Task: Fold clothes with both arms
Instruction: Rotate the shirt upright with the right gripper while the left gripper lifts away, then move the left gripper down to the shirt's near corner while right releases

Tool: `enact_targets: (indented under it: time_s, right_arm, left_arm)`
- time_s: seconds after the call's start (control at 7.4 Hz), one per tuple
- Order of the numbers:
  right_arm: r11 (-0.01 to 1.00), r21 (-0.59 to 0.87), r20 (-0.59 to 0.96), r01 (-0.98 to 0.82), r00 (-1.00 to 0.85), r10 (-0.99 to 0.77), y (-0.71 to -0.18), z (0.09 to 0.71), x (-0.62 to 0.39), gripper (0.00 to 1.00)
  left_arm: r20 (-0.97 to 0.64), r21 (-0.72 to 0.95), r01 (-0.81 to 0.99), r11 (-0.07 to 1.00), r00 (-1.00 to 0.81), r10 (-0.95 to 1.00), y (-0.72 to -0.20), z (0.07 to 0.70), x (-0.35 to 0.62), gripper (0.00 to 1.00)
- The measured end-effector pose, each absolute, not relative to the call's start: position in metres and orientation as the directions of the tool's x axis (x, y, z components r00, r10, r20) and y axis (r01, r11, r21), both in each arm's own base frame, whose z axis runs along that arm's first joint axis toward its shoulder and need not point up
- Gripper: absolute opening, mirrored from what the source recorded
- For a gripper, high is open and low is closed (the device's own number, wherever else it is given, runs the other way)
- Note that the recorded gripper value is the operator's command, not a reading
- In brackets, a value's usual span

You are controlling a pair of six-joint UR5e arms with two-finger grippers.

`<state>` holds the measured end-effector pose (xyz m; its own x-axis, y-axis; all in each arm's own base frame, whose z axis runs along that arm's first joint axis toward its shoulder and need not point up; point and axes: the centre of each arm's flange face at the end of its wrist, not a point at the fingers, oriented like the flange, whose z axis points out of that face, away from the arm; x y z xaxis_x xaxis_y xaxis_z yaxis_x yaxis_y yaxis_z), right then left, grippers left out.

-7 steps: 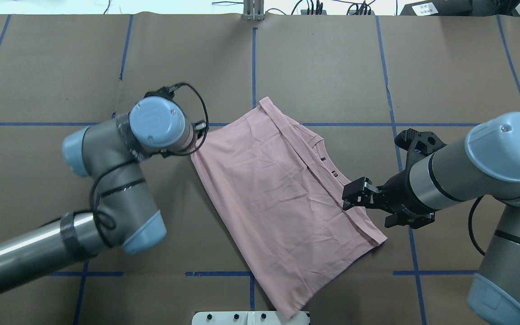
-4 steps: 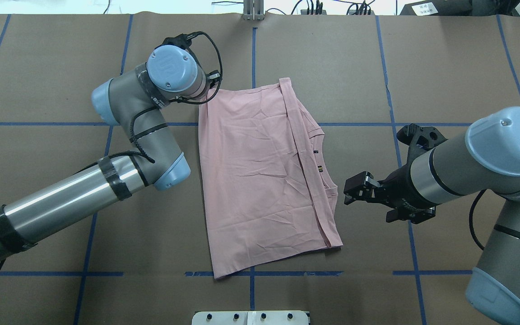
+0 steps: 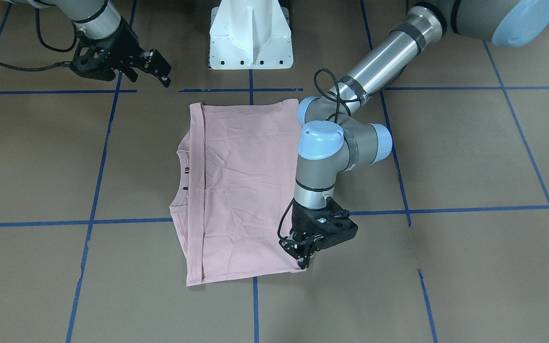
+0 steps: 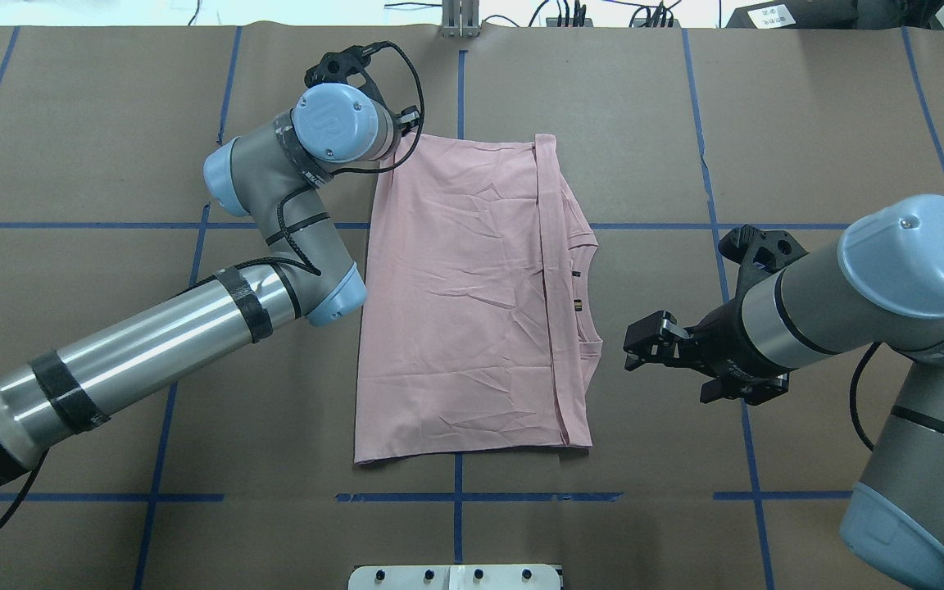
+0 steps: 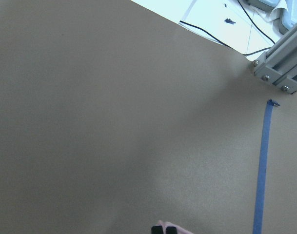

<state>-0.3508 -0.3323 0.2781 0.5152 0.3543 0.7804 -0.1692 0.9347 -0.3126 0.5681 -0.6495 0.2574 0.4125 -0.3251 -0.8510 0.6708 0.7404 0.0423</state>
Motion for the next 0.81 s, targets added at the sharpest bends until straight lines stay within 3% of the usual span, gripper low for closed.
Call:
enact_targets:
  time_s: [0.14,0.27,0.54,0.81]
  right_arm:
    - [0.934,-0.314,0.778,-0.171,0.517,0.356,-0.333,0.279,-0.351,1.00]
    - [0.934,-0.313,0.779,-0.174,0.516,0.357,-0.335,0.279,-0.352,1.00]
    - [0.934,-0.305,0.782,-0.187,0.511,0.357,-0.339,0.276,-0.352,1.00]
    - [0.934,-0.294,0.781,-0.205,0.511,0.358,-0.343,0.276,-0.353,1.00]
  left_arm:
    - [-0.859,0.050,0.681,0.731,0.403,-0.317,-0.652,0.260,0.568,0.88]
    - [-0.860,0.059,0.683,0.728,0.405,-0.310,-0.655,0.262,0.565,1.00]
    - [-0.857,0.071,0.672,0.737,0.419,-0.299,-0.667,0.262,0.549,1.00]
    - [-0.851,-0.006,0.583,0.812,0.424,-0.311,-0.652,0.246,0.530,1.00]
